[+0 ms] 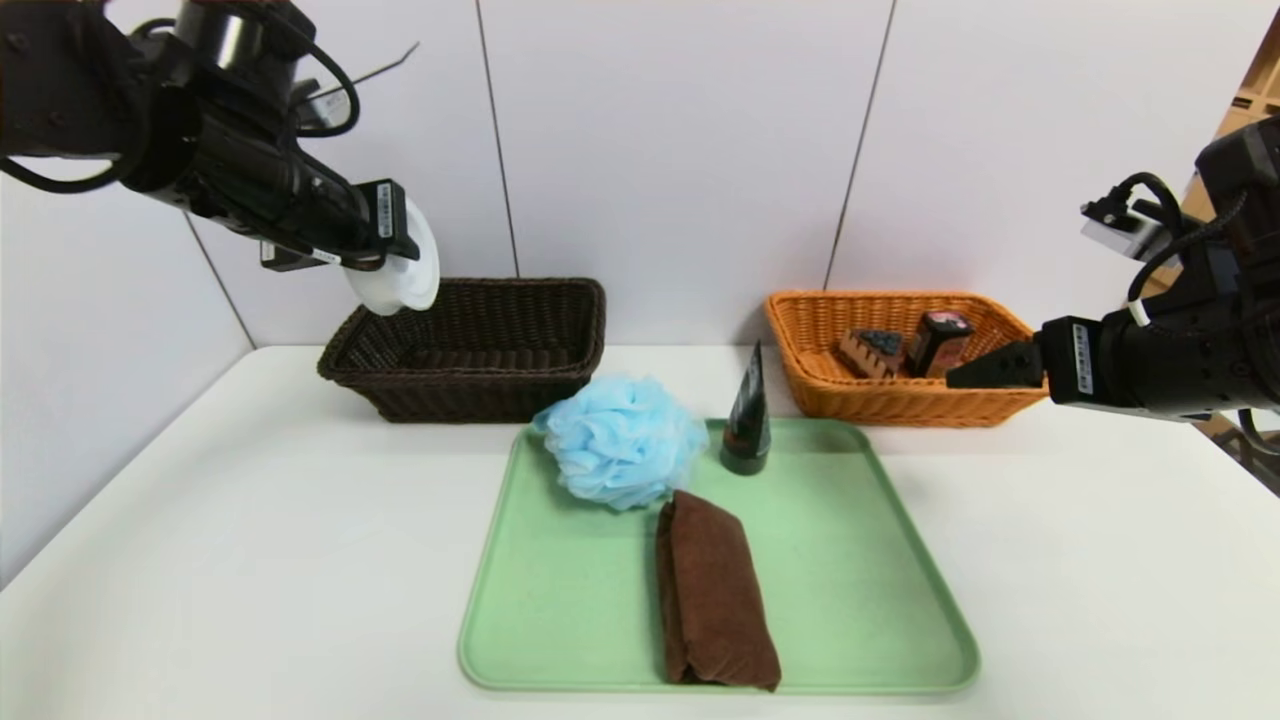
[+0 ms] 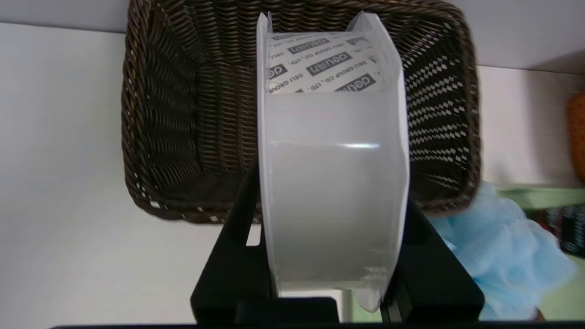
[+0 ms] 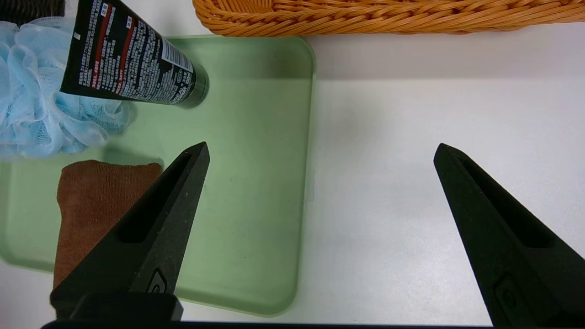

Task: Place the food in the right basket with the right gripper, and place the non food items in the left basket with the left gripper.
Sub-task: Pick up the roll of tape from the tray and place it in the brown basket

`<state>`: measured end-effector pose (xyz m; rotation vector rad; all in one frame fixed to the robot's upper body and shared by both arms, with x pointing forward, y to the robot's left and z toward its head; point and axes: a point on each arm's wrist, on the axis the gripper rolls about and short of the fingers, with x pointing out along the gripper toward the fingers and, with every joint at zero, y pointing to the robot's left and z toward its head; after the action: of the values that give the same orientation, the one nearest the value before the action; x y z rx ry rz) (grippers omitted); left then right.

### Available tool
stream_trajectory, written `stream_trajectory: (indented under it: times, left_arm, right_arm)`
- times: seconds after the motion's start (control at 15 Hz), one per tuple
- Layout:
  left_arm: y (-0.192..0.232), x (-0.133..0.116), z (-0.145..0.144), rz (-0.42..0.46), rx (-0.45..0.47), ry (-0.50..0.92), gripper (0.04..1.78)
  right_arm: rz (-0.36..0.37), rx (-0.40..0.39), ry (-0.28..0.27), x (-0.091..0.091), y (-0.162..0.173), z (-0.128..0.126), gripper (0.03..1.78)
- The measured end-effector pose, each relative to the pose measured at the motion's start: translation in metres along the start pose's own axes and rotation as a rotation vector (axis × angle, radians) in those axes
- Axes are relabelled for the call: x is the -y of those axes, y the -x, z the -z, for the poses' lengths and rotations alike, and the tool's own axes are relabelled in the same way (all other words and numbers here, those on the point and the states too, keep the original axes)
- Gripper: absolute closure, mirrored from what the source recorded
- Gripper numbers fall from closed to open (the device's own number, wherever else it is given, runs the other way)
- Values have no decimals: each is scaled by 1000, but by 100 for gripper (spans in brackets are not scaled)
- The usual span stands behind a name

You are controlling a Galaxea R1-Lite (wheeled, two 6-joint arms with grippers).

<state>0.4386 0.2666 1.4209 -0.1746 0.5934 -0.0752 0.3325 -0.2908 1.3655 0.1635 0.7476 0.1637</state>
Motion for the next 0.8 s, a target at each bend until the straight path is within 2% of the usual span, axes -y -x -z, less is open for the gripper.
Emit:
stream_trajectory:
  times: [0.4, 0.8]
  left_arm:
    - [-82, -37, 9, -81, -42, -70, 123]
    - [-118, -45, 22, -93, -91, -96, 123]
  right_arm:
    - [-1, -10, -2, 0, -2, 1, 11]
    - [-1, -15, -1, 0, -4, 2, 11]
